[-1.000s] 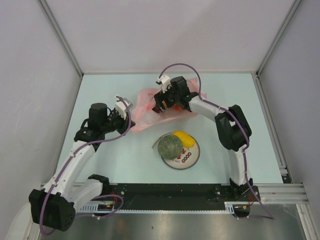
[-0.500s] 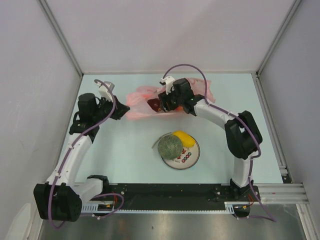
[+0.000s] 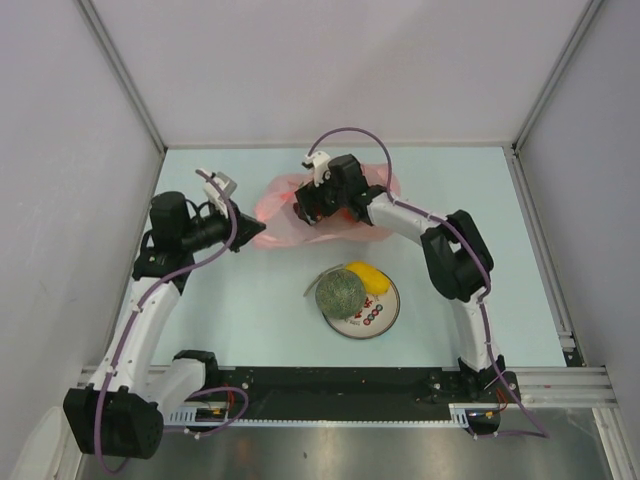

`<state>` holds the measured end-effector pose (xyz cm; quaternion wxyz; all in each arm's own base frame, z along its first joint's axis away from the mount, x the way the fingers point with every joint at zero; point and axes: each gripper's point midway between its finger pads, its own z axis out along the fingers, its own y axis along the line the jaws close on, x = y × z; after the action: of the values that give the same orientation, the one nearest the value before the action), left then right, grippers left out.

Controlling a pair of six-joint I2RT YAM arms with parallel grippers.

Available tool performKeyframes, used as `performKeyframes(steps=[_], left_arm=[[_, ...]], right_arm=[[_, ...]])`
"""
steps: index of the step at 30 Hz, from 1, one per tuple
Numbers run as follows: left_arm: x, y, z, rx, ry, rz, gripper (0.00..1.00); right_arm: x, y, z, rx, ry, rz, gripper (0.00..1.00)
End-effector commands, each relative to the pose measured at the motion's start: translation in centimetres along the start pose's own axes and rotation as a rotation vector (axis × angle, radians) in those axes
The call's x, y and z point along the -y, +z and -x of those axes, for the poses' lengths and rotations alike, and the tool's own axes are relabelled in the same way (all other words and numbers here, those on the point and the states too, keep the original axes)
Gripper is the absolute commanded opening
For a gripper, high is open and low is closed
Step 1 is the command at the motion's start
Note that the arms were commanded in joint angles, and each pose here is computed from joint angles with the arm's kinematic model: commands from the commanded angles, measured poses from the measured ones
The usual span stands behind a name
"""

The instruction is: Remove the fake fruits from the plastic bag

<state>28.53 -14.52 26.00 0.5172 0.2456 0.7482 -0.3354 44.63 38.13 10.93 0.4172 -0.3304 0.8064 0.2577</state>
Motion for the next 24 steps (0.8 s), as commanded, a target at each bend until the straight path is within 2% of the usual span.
performKeyframes(steps=[1,14,24], left_arm=[[0.8,-1.1,-2.4,-0.054,0.120,-0.028,0.00],[0.5,-1.3,-4.9,-0.105,0.125,-0.019,0.00],[0.5,-1.4,-5.8,-0.122,0.111,-0.022,0.00]], right_arm=[[-0.5,0.9,4.2,0.107,-0.080,-0.030,1.00],[0.1,4.0,1.4,0.054,-0.132,-0.082,1.00],[0.1,6.5,2.1,0.098,-0.181,-0.094,1.00]])
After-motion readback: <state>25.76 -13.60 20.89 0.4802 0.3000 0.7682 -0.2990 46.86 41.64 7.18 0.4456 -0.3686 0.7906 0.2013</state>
